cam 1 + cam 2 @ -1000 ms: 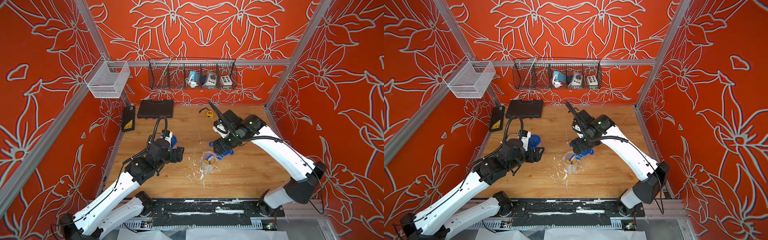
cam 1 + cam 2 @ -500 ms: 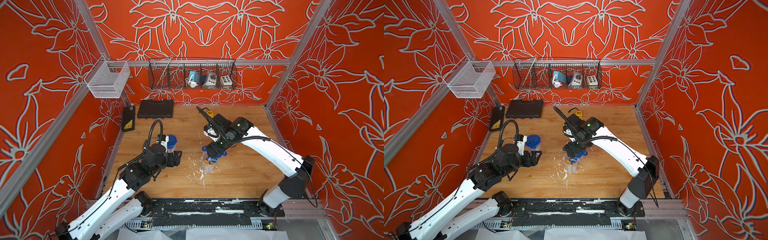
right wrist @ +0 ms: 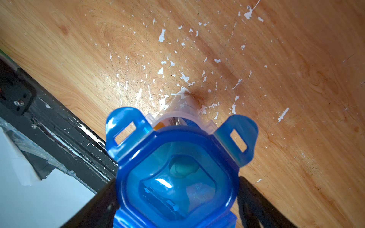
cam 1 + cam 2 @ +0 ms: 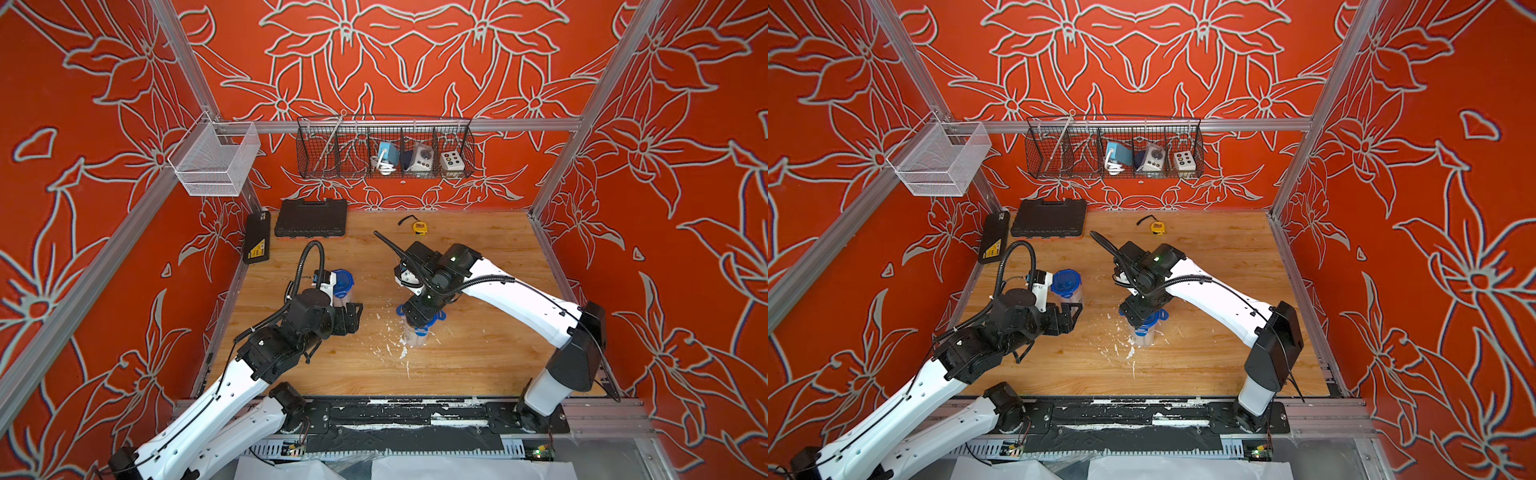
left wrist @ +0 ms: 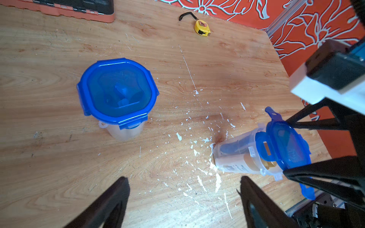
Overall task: Pack away toiletry kits
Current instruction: Close the lid on the container.
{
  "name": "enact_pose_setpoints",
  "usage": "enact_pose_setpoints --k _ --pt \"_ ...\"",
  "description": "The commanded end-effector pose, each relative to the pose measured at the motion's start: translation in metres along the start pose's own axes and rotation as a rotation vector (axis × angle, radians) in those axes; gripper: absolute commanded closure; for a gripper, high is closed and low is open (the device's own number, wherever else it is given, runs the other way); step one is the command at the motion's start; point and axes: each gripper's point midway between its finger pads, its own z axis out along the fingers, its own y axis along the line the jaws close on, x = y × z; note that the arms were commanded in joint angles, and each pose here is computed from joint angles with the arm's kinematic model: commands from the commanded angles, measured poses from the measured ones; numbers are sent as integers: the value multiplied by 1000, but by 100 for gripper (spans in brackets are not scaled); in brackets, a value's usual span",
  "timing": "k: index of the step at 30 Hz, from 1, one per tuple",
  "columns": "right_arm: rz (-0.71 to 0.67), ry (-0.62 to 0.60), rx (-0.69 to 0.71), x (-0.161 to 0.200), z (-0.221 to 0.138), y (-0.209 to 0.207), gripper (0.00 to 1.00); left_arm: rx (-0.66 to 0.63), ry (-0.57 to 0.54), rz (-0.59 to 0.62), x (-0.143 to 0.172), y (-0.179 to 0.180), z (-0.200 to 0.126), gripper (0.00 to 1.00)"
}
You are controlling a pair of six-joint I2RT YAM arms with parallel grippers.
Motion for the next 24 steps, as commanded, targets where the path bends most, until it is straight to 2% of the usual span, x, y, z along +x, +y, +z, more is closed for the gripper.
enact_pose_setpoints --k 1,14,24 --pt "-21 14 33 2 9 -4 35 8 -10 -23 -3 -1 -4 14" --pt "3 38 38 12 30 -3 36 9 -8 -13 -3 -1 -3 14" --pt "45 22 -18 15 27 7 36 19 4 -8 -1 -4 2 14"
